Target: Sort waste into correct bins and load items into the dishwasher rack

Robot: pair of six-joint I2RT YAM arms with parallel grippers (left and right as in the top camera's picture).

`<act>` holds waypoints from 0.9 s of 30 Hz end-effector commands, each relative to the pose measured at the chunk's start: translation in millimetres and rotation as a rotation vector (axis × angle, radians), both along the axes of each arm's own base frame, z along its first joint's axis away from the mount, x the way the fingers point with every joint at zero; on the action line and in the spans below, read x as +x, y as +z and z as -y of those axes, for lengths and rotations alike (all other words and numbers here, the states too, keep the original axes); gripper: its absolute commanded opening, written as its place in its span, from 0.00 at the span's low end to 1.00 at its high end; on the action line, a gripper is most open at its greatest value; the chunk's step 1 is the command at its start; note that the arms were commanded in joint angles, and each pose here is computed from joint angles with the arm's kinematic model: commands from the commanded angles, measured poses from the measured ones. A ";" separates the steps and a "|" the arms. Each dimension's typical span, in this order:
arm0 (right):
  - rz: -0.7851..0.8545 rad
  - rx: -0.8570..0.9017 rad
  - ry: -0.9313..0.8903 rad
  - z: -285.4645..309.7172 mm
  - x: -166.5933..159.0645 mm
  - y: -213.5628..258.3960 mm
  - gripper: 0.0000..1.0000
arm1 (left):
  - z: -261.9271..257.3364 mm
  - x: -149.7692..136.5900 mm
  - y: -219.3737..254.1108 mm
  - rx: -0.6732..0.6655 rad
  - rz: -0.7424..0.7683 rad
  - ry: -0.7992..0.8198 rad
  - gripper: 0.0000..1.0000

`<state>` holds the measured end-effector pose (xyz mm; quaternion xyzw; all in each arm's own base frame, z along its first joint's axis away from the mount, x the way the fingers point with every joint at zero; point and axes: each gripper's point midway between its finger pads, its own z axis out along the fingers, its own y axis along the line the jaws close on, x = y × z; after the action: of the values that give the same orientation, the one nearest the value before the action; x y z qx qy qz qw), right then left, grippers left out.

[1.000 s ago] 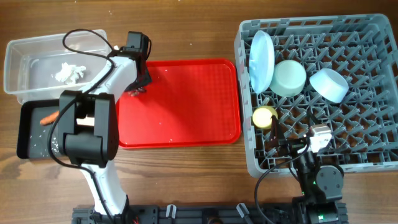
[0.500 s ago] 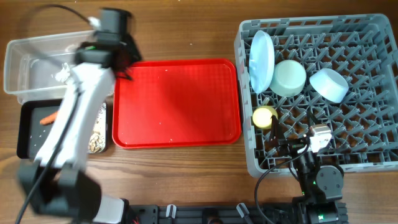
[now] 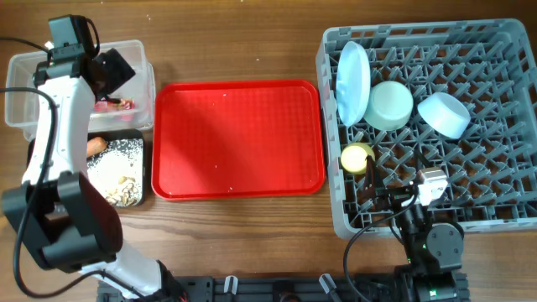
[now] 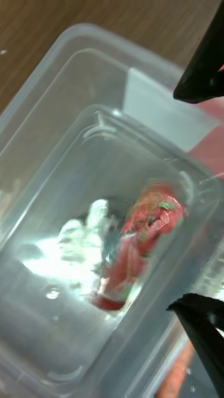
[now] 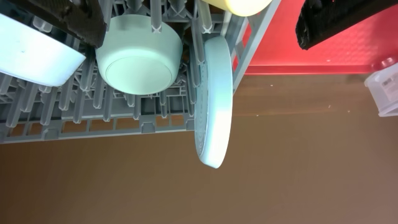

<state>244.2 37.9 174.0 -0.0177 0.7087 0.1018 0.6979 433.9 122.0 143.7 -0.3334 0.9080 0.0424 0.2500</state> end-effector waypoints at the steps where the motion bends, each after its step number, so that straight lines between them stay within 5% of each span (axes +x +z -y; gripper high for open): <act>1: 0.006 0.015 0.005 -0.5 -0.5 1.7 1.00 | 32.1 -8.5 92.6 0.001 0.154 -0.159 1.00; 9: 0.006 0.015 0.005 -0.5 -0.5 1.7 1.00 | 129.7 -116.0 198.6 -0.138 0.321 -0.403 1.00; 18: 0.006 0.015 0.005 -0.5 -0.5 1.7 1.00 | 150.5 -190.3 246.9 -0.117 0.478 -0.486 1.00; 22: 0.006 0.015 0.005 -0.5 -0.5 1.7 1.00 | 138.0 -214.3 245.8 -0.058 0.476 -0.445 1.00; 27: 0.006 0.015 0.005 -0.5 -0.5 1.7 1.00 | 122.8 -203.2 237.4 0.060 0.546 -0.421 1.00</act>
<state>244.2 37.9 174.1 -0.0176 0.7086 0.1019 0.6980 221.6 -12.4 397.9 -0.1431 0.8575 -0.1191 0.4796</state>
